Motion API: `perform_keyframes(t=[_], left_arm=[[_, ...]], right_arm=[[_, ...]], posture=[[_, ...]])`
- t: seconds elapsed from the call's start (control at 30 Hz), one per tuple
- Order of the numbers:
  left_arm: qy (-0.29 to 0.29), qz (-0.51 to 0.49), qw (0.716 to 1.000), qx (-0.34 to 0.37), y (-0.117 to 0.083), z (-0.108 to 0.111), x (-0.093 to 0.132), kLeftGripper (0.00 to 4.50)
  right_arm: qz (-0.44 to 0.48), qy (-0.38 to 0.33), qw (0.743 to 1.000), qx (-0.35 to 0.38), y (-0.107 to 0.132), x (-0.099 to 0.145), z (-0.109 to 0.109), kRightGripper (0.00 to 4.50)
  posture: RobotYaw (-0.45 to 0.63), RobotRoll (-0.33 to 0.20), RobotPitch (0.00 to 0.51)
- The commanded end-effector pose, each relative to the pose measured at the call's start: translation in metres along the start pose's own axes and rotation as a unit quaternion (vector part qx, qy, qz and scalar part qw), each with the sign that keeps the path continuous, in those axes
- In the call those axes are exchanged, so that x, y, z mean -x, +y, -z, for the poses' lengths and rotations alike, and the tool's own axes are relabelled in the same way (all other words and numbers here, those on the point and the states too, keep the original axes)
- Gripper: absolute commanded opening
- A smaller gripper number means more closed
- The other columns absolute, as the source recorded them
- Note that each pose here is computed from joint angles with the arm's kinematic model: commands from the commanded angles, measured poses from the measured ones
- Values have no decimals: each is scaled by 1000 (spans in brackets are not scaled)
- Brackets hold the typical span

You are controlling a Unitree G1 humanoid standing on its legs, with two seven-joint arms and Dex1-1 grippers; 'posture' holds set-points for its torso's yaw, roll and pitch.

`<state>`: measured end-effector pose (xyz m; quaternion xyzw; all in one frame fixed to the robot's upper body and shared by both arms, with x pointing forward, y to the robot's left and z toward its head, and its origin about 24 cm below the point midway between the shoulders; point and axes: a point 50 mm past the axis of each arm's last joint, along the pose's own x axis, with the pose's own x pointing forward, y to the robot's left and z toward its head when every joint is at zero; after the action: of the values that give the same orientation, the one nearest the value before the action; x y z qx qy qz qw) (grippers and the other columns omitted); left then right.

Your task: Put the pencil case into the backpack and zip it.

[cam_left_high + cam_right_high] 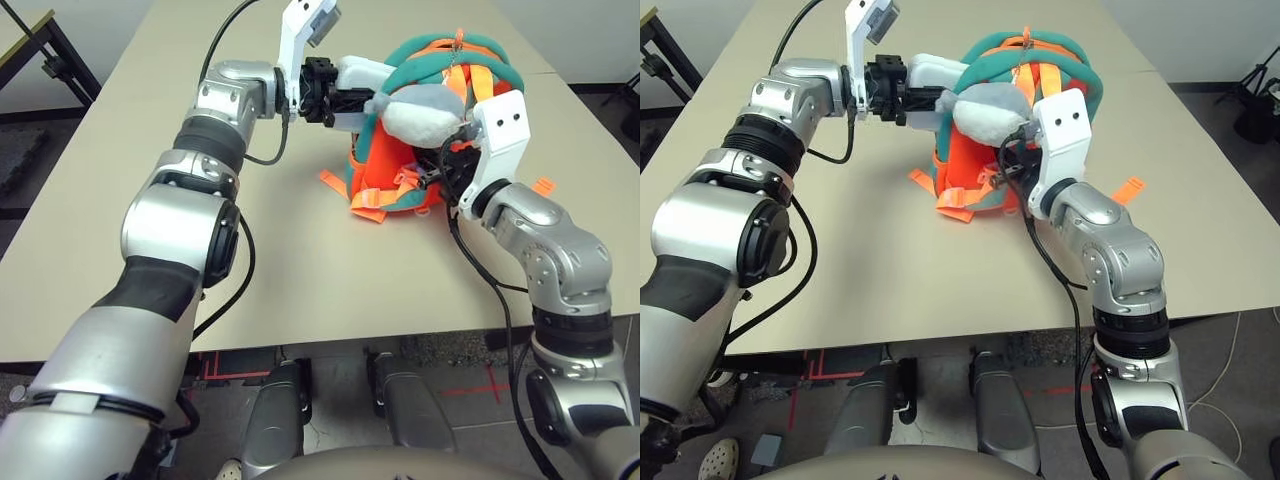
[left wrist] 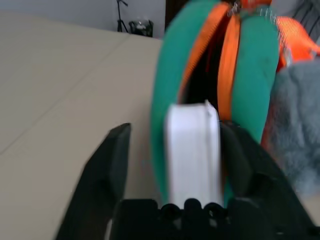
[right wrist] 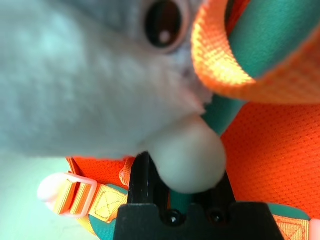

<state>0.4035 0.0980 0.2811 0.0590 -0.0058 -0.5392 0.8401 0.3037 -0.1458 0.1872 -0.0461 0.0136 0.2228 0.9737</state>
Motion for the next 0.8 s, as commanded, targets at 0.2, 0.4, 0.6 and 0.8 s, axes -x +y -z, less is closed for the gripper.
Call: perform_keyframes(t=[0.2, 0.4, 0.6, 0.8], left_arm=[[-59, 4, 998, -11, 3, -41, 32, 4500], [-34, 3, 999, -5, -3, -29, 52, 4500], [-25, -4, 999, 26, -12, -15, 62, 4500], [-25, -2, 998, 54, -23, -2, 63, 3165]], right_arm=[[-20, 43, 999, -9, 5, -3, 17, 194], [-21, 45, 999, -8, 4, -3, 19, 194], [-22, 45, 999, -6, 4, -4, 19, 194], [-24, 45, 999, -5, 5, -4, 20, 194]], posture=[[-140, 0, 188], [-134, 0, 184], [-136, 0, 179], [-138, 0, 176]])
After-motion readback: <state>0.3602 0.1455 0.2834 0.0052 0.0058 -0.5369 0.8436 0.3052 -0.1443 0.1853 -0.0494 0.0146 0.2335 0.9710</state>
